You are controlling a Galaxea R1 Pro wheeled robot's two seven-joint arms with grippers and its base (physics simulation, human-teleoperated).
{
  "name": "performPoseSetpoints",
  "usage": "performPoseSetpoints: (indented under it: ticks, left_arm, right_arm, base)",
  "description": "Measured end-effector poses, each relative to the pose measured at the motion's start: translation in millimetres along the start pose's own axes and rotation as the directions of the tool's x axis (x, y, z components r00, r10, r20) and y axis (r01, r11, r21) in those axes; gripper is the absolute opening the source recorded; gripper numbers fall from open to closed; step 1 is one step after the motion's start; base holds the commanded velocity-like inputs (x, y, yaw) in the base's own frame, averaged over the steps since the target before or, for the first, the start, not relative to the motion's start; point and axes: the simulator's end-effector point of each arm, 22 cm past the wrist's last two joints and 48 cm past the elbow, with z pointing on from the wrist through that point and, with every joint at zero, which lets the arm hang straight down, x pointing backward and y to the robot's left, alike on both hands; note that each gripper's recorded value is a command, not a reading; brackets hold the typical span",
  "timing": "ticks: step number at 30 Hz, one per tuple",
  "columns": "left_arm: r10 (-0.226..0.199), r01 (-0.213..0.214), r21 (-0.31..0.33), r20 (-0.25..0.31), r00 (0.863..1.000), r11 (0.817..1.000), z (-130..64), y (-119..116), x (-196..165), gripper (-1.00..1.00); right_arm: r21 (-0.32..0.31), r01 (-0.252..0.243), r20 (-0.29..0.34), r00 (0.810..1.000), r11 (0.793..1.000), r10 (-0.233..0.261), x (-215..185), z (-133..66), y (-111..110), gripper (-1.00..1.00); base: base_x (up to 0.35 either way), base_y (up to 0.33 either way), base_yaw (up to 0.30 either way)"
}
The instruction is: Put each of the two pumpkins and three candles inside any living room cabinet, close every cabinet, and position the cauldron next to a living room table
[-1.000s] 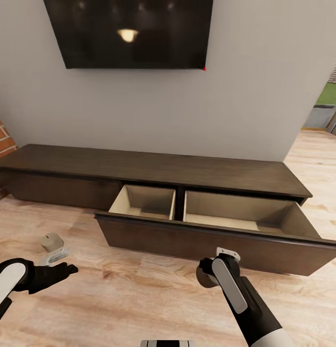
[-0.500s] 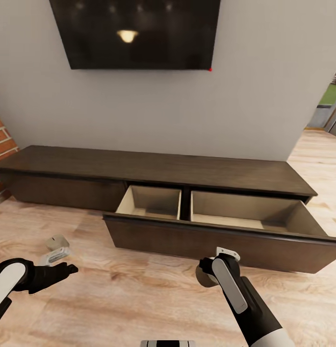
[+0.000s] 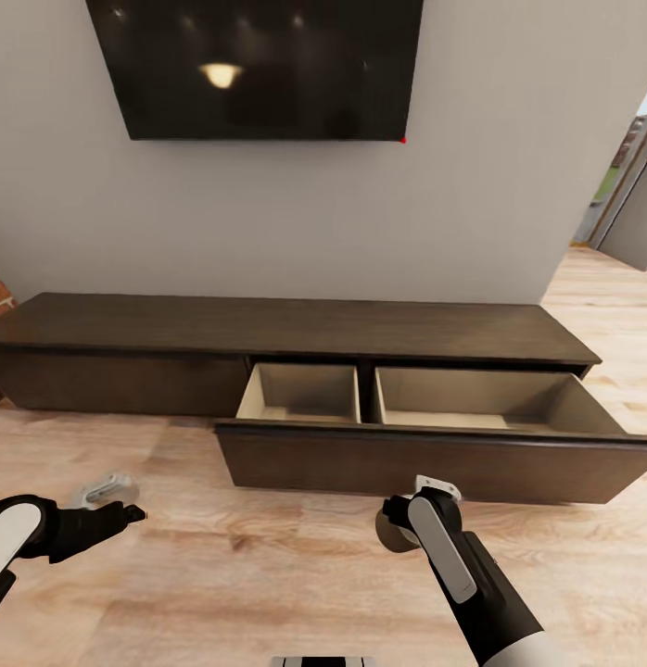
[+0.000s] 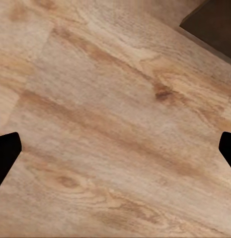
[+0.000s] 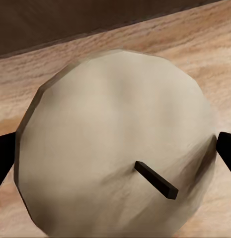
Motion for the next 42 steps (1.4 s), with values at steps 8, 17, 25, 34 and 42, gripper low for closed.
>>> performPoseSetpoints:
  ticks: [8,17,25,34,42]
  left_arm:
    - [-0.001,0.001,0.001,0.003,1.000,1.000,-1.0,-0.4,-0.8,1.00]
    - [-0.004,0.004,-0.017,0.006,1.000,1.000,-1.1,4.6,-1.8,1.00]
    - [-0.006,0.006,-0.020,0.007,1.000,1.000,-1.3,5.8,-2.2,1.00]
    - [-0.005,0.005,-0.021,0.011,1.000,1.000,-2.7,6.6,-3.5,1.00]
    - [-0.047,0.048,-0.022,0.037,0.998,0.999,-7.8,16.4,-14.9,1.00]
  right_arm:
    - [-0.012,-0.001,-0.001,1.000,1.000,0.001,0.6,-0.2,2.6,-1.00]
    - [-0.016,0.001,-0.004,1.000,1.000,-0.001,1.3,0.5,2.9,-1.00]
    - [-0.016,0.001,-0.005,1.000,1.000,-0.001,1.6,0.6,3.0,-1.00]
    - [-0.019,0.000,-0.002,1.000,1.000,0.000,0.5,-0.7,3.5,-1.00]
    - [-0.018,0.002,0.000,1.000,1.000,-0.002,-0.1,-1.5,3.5,-1.00]
  base:
    - [0.034,0.300,-0.201]
    - [0.054,0.120,-0.044]
    - [0.168,0.275,-0.017]
    - [0.084,0.311,-0.181]
    - [0.028,0.211,-0.059]
